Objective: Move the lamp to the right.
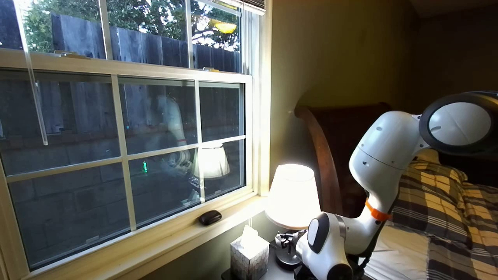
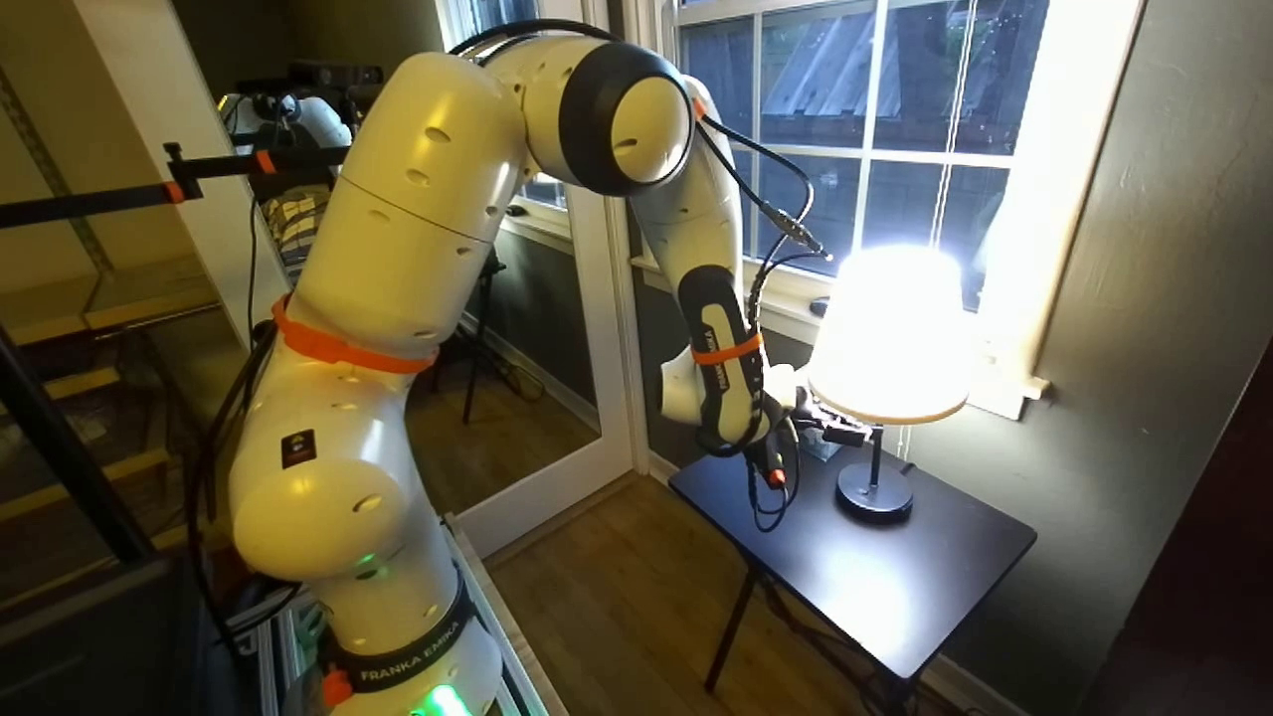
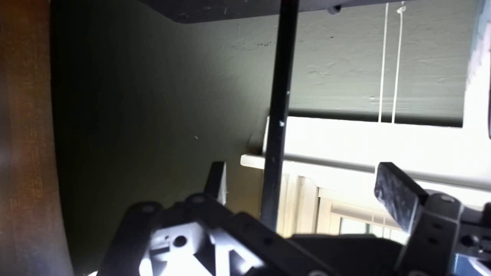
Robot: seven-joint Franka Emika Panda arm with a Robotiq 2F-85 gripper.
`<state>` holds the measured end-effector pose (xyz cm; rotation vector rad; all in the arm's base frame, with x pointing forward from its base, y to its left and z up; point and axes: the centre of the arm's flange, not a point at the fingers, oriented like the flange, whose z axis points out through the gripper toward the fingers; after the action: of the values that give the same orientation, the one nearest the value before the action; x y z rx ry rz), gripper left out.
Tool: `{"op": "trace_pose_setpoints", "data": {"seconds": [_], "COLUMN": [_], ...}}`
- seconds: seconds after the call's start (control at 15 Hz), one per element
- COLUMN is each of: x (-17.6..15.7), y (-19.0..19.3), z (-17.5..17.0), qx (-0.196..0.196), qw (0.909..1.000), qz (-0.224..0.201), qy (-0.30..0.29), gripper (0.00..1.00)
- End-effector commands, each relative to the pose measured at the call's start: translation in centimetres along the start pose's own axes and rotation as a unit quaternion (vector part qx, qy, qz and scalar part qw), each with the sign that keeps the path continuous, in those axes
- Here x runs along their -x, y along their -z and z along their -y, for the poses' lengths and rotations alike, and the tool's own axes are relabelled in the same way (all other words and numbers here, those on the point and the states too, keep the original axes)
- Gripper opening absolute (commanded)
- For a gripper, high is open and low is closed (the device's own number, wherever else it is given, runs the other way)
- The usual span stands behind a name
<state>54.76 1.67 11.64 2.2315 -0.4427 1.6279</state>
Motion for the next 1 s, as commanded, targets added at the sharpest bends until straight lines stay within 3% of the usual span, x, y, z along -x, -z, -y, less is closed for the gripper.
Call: {"op": "trace_pose_setpoints", "data": {"seconds": [0.0,0.27,0.73,0.8,0.87,0.93], "x": [1.3,1.1,0.5,0.4,0.4,0.4], "y": [-0.7,-0.9,-2.1,-2.3,-2.4,-2.5], "z": [-1.5,-1.6,-2.5,-2.7,-2.8,-2.8], "qx": [-0.014,-0.003,0.007,0.008,0.009,0.008], "qw": [0.9998,0.9998,0.9995,0.9995,0.9995,0.9994], "qz": [-0.01,-0.019,-0.03,-0.031,-0.031,-0.032], "qy": [-0.008,0.0,0.005,0.007,0.007,0.008], "gripper": [0.89,1.0,1.0,0.96,0.74,0.71]}}
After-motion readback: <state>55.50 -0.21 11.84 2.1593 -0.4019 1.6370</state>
